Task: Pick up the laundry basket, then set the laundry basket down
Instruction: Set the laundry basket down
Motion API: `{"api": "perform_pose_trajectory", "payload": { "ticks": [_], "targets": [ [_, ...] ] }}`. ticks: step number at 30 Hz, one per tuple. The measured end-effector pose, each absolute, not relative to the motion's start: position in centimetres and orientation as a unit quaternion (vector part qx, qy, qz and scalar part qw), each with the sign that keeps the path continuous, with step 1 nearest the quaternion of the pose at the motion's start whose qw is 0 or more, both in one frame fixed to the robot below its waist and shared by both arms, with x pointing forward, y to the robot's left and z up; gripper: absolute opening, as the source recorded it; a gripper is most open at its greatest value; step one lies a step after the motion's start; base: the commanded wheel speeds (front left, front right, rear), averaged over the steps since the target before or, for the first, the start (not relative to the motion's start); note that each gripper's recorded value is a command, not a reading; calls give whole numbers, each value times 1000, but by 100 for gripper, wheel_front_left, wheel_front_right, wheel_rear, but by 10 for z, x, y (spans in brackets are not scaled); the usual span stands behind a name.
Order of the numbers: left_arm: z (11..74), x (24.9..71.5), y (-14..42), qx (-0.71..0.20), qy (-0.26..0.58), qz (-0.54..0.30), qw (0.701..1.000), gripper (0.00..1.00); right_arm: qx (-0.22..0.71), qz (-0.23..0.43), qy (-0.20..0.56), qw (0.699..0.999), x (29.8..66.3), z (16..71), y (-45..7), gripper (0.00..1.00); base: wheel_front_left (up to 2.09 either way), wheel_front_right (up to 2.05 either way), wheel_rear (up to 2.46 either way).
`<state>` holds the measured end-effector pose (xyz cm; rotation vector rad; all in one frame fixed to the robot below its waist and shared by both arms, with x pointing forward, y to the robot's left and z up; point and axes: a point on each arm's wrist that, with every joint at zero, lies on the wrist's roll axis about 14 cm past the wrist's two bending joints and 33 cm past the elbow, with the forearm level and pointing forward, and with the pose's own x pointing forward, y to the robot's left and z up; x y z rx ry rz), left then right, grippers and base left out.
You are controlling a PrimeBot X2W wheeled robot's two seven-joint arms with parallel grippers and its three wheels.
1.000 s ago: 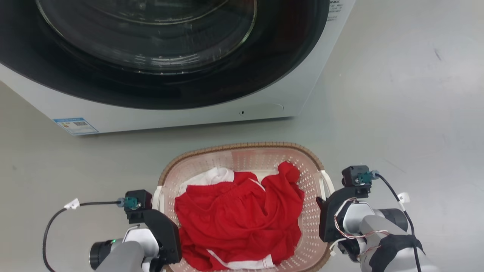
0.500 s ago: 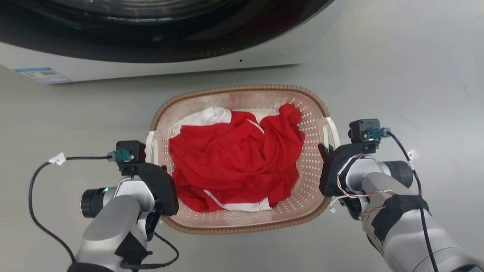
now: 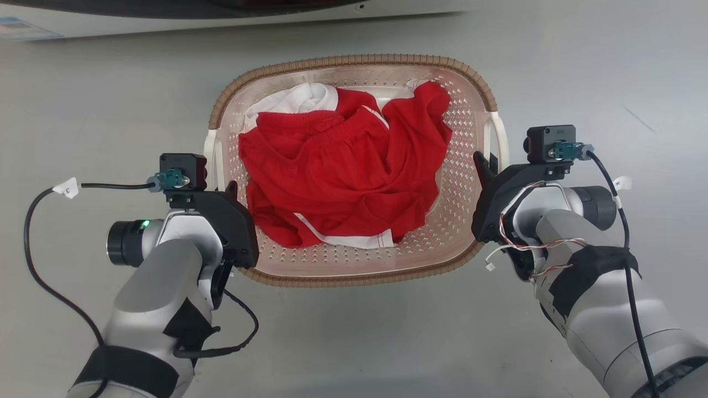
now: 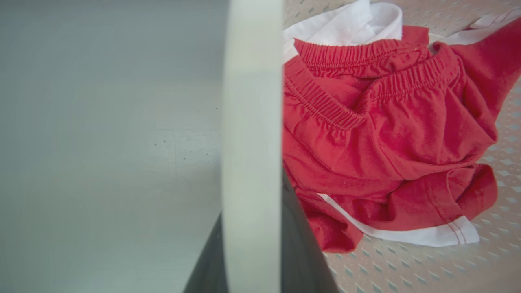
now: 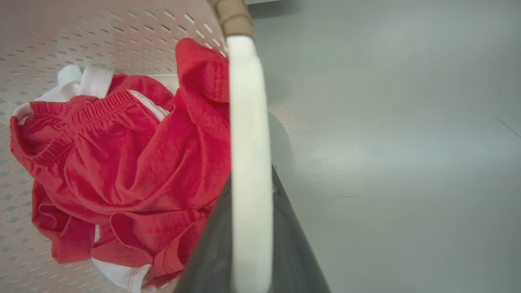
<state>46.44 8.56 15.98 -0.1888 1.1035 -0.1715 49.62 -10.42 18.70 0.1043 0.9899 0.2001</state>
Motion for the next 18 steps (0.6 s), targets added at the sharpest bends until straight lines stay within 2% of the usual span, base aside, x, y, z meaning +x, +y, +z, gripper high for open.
{"api": "perform_pose_trajectory", "payload": {
  "ticks": [9,18],
  "targets": [
    [133,462,90,-88,528,-74,842,0,54,94,482,869,493,156,-101,0,0,0,0],
    [121,471,90,-85,516,-74,849,0,53,95,466,878,507,145,-101,0,0,0,0]
  ]
}}
